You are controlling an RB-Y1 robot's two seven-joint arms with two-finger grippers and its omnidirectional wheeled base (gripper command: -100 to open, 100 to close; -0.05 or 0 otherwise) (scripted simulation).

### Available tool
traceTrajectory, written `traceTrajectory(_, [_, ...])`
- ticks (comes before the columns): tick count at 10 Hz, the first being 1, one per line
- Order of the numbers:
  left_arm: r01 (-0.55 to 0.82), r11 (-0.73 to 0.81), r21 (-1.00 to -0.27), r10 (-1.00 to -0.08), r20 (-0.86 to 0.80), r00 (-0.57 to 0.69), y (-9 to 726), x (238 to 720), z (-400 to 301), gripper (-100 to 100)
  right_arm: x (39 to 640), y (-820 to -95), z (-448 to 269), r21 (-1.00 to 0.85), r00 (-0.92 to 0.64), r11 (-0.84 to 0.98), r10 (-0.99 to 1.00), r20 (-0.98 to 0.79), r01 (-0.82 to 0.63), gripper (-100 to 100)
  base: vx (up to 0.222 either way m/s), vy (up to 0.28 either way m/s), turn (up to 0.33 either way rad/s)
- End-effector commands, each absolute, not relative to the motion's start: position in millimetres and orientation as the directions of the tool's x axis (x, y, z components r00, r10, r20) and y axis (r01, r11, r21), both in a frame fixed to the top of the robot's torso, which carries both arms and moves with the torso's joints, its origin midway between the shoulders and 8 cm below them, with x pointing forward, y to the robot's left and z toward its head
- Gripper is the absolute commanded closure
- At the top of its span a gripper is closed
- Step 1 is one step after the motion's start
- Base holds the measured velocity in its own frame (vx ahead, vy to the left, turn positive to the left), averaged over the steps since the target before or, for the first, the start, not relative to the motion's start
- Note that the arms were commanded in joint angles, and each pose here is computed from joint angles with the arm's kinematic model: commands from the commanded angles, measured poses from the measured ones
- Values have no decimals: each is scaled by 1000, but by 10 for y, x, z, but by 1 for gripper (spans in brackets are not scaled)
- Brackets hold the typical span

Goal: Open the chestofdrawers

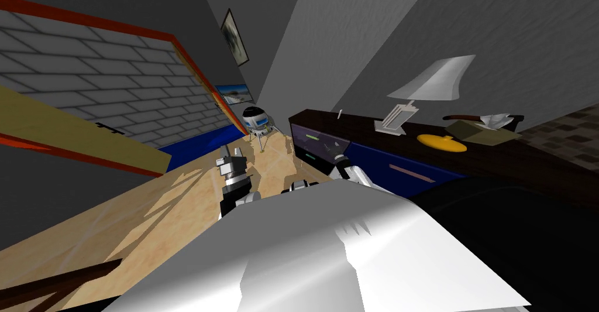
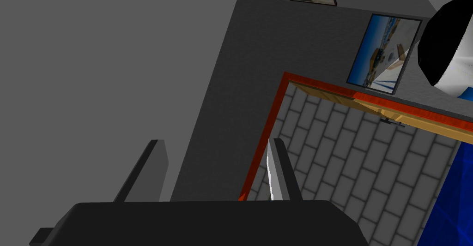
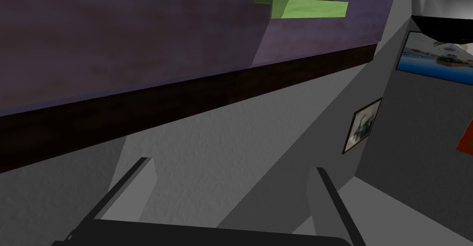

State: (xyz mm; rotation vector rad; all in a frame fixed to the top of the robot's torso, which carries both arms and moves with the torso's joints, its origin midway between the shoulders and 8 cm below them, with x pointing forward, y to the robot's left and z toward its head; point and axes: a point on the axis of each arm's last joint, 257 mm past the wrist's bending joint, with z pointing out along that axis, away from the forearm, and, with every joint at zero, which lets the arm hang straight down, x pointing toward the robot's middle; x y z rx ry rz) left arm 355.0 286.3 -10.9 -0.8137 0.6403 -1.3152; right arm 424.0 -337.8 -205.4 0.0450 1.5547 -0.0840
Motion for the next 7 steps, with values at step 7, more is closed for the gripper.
traceTrajectory(7, [576,59,-815,-987,41,158,2863,3550,-109,0,4193,-3902,-2405,-351,-138,915,-328,-934,201,-100,97,72,-45])
